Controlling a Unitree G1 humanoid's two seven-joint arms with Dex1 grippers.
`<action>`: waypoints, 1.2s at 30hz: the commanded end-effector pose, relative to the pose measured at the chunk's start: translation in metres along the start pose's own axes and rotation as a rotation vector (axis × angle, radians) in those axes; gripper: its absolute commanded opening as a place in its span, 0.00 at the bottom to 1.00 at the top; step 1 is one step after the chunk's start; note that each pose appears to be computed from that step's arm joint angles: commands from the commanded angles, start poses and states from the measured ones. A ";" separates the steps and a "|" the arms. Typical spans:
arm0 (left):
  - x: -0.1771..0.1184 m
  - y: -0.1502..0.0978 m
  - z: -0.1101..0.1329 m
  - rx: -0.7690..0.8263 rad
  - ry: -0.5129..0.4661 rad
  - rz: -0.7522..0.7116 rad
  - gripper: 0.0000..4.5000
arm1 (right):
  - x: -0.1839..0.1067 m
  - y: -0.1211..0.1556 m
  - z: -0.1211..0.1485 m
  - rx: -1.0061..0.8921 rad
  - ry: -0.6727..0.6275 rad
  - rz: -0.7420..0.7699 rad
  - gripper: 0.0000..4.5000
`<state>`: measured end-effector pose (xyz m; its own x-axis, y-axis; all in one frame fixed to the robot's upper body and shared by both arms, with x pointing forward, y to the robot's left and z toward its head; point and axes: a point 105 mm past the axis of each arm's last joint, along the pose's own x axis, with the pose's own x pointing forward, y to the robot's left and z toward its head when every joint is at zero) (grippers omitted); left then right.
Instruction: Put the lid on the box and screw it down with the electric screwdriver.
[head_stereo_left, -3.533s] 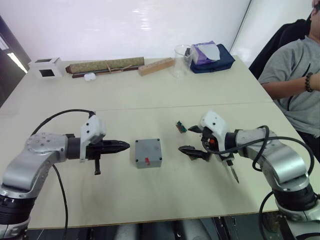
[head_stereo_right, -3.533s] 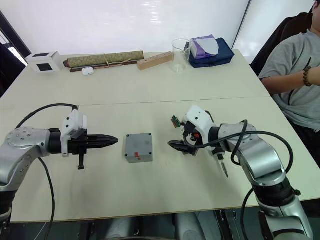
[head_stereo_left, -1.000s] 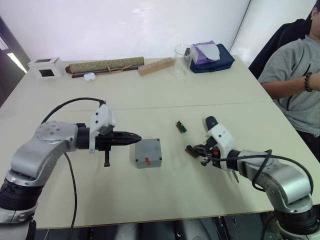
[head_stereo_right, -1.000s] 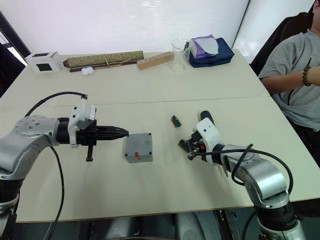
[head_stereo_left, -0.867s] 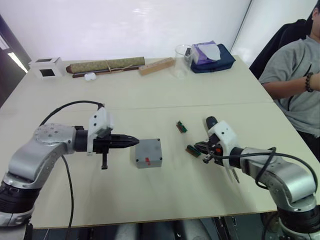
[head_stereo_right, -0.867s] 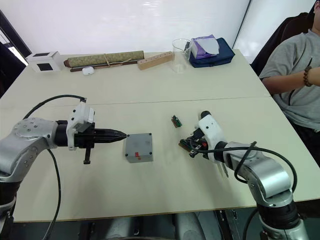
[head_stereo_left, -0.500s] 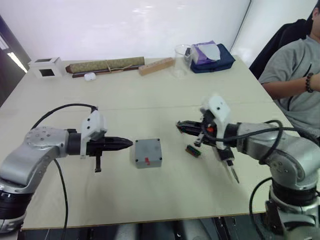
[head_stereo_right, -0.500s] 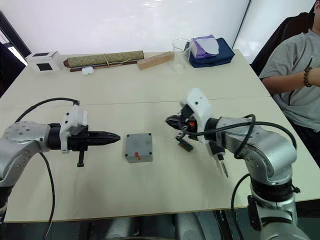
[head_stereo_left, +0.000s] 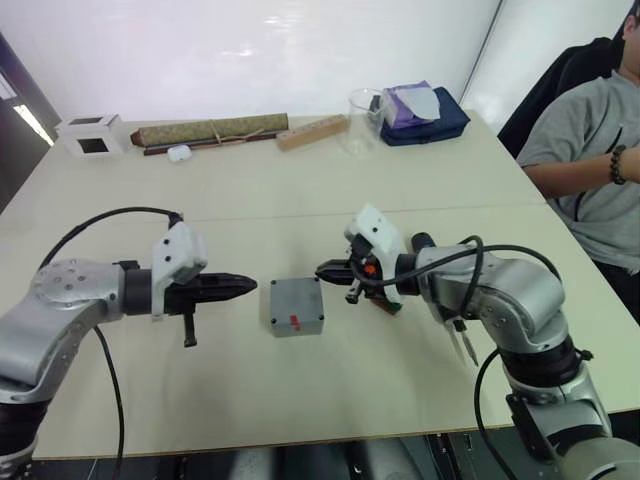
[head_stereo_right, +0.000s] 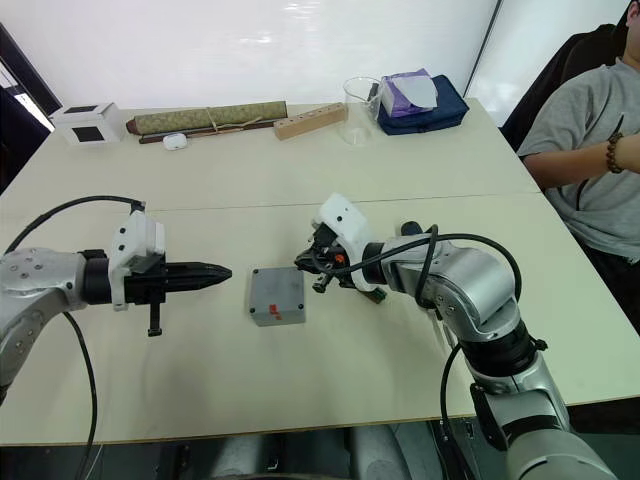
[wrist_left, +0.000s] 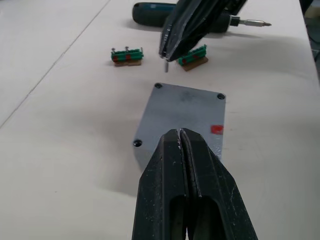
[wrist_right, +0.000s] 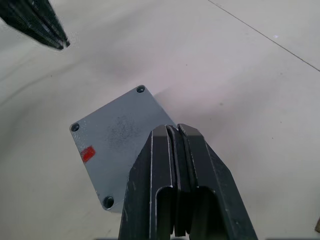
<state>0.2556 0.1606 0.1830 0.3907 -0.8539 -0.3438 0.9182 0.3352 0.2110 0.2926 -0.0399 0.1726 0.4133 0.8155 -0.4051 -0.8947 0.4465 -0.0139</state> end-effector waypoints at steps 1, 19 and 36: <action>-0.004 0.000 0.011 0.042 -0.018 0.023 0.00 | 0.002 0.001 0.012 -0.047 -0.037 0.006 0.01; 0.000 -0.004 0.010 0.041 -0.016 0.027 0.00 | 0.009 -0.006 -0.005 -0.032 0.007 0.004 0.01; 0.003 -0.003 0.011 0.052 -0.022 0.036 0.00 | 0.019 -0.009 -0.022 -0.017 0.047 0.016 0.01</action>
<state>0.2556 0.1569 0.1835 0.4203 -0.8441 -0.3331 0.9049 0.3624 0.2234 0.3069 -0.0385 0.1548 0.4093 0.8092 -0.4216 -0.9000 0.4341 -0.0405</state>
